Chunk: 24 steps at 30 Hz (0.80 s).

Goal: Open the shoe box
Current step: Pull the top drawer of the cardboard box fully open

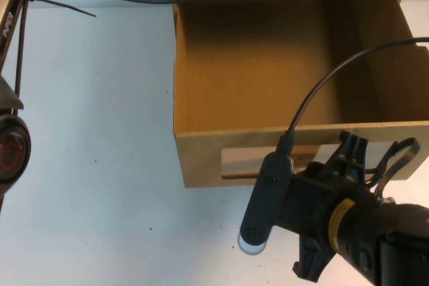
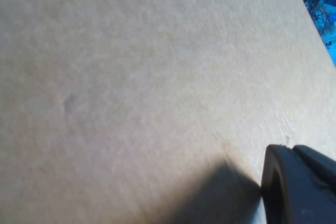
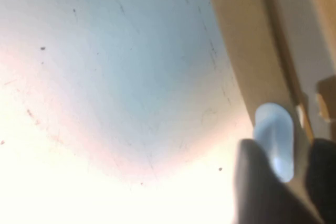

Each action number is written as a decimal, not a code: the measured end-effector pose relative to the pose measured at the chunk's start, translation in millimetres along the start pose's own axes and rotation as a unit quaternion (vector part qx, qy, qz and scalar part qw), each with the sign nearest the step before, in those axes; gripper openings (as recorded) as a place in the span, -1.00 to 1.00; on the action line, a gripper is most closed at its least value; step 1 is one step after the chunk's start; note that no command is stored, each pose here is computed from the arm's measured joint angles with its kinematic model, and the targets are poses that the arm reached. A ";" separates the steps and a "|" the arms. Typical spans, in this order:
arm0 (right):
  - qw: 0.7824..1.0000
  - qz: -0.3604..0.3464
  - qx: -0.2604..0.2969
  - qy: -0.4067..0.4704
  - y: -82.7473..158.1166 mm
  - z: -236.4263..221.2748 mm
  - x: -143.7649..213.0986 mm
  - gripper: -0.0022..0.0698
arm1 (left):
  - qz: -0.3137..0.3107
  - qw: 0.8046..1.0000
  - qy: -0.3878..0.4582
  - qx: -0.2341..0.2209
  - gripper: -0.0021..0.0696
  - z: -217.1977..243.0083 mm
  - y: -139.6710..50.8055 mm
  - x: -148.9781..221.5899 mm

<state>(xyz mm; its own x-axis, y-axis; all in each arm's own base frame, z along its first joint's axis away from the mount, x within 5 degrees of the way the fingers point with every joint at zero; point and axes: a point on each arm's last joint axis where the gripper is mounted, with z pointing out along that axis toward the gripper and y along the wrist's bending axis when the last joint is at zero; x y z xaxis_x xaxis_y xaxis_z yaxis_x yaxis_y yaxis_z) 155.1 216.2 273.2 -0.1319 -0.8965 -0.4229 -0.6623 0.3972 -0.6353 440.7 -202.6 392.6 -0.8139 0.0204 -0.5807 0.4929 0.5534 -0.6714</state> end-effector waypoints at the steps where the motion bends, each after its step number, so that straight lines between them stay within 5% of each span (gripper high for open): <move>1: 1.000 0.002 0.000 0.000 -0.3 -0.5 0.3 -0.27 | 0.000 1.000 0.000 0.000 -0.95 0.0 0.0 0.0; 4: 1.000 0.008 0.000 -0.001 -2.4 -3.7 1.2 0.06 | 0.000 1.000 0.000 0.000 -0.95 0.0 0.0 0.0; 6: 1.000 0.017 0.000 -0.003 -4.9 -7.6 2.5 0.11 | 0.000 1.000 0.000 0.000 -0.95 0.0 0.0 -0.1; 12: 0.997 0.081 -0.018 0.003 -16.7 -29.5 3.9 -0.05 | 0.023 1.000 -0.020 -0.004 -0.95 -12.8 -9.7 -6.1; 24: 0.980 0.167 -0.106 -0.014 -48.8 -105.9 4.4 -0.17 | 0.108 0.987 -0.115 0.026 -0.95 -70.0 -70.1 -18.1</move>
<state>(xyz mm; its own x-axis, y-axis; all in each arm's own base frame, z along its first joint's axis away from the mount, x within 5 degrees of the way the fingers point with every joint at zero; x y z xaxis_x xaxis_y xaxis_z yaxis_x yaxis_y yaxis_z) 108.7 172.1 370.8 -0.3494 -0.7170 -0.6032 -0.7245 0.6149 -0.3113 399.3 -183.4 482.4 -0.6005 -0.0593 -0.7974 0.6668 0.5133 -0.5402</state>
